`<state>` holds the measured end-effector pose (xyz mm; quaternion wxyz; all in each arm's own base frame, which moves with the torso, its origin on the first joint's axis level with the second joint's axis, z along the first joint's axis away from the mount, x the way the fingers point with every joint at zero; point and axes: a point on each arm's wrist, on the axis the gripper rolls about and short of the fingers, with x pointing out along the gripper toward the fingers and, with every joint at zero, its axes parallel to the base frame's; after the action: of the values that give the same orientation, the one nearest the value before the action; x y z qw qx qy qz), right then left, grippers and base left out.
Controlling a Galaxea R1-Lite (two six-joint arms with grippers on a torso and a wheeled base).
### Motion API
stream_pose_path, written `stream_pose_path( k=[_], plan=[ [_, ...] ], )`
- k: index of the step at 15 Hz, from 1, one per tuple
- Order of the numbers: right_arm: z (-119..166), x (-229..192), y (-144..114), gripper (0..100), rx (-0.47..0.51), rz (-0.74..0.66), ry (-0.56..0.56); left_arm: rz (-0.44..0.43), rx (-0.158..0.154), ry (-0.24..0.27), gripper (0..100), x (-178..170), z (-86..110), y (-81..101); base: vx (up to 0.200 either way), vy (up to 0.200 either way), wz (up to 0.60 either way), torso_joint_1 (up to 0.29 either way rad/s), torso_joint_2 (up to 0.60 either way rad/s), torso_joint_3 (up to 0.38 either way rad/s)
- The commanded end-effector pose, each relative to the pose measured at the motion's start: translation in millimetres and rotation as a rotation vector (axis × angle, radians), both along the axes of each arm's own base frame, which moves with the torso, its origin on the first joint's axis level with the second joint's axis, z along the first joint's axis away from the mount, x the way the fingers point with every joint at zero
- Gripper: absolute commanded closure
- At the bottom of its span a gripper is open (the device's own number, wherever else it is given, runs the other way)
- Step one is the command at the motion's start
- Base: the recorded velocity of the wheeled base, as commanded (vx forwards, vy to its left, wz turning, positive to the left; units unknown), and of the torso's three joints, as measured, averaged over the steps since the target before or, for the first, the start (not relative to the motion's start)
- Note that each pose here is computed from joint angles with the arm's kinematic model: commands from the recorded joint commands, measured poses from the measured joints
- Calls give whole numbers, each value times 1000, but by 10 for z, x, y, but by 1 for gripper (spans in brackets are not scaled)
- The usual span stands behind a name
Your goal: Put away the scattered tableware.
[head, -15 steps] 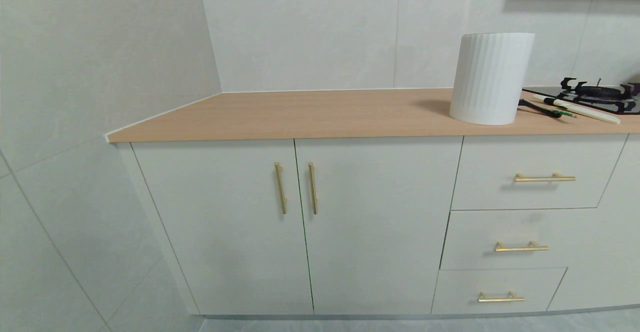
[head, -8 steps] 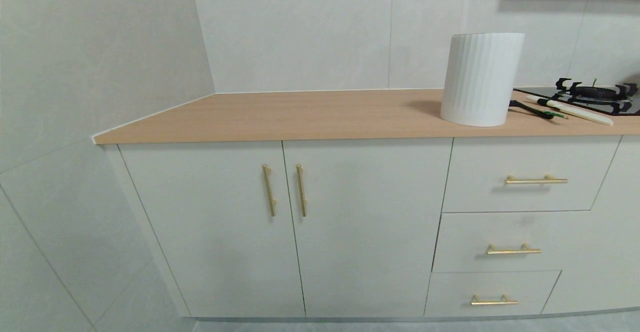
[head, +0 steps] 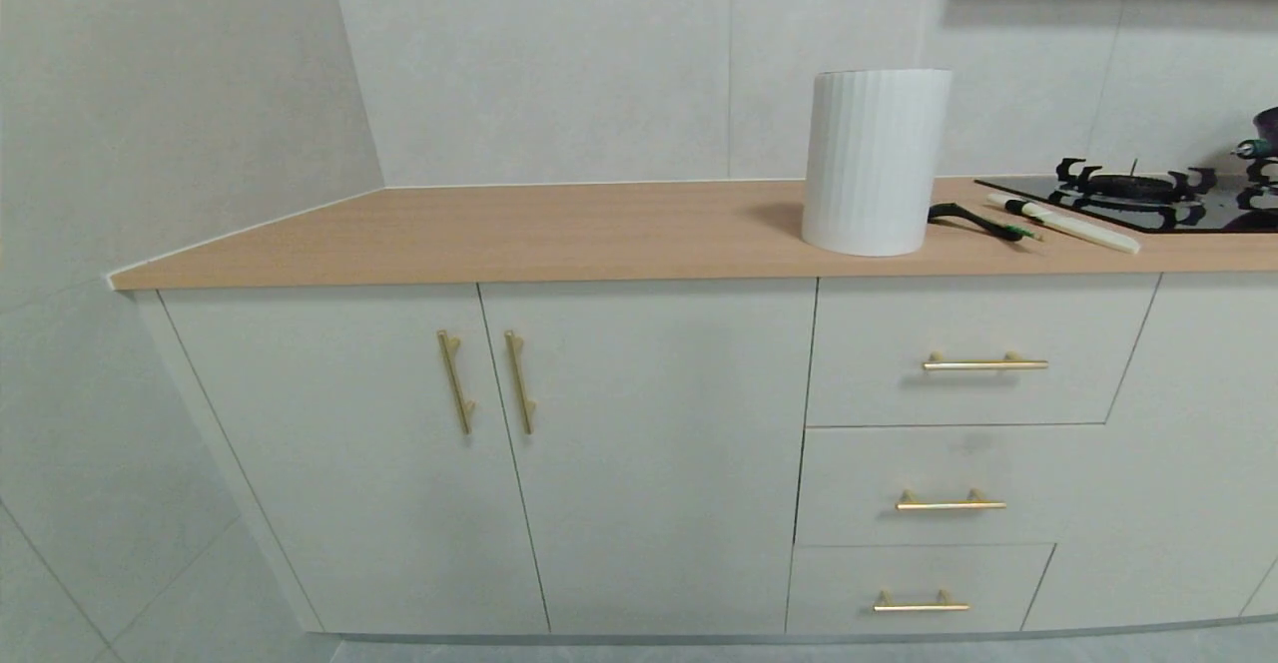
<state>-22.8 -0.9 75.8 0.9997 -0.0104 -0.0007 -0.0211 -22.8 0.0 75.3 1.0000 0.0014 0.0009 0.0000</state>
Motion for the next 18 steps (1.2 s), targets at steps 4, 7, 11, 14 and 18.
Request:
stream_pose_path(
  k=[4, 7, 11, 14, 18],
  plan=[
    [1, 2, 0, 0, 1, 1, 2, 0, -1, 0, 0, 0, 0, 0, 0, -200, 0, 0, 2, 2],
    [1, 2, 0, 0, 1, 1, 2, 0, -1, 0, 0, 0, 0, 0, 0, -133, 0, 2, 0, 3],
    [1, 2, 0, 0, 1, 1, 2, 2, -1, 0, 0, 0, 0, 0, 0, 0, 0, 0, 0, 0],
    [1, 2, 0, 0, 1, 1, 2, 0, -1, 0, 0, 0, 0, 0, 133, 0, 0, 3, 2, 2],
    [1, 2, 0, 0, 4, -2, 2, 0, -1, 0, 0, 0, 0, 0, 100, 0, 0, 1, 2, 0]
  ],
)
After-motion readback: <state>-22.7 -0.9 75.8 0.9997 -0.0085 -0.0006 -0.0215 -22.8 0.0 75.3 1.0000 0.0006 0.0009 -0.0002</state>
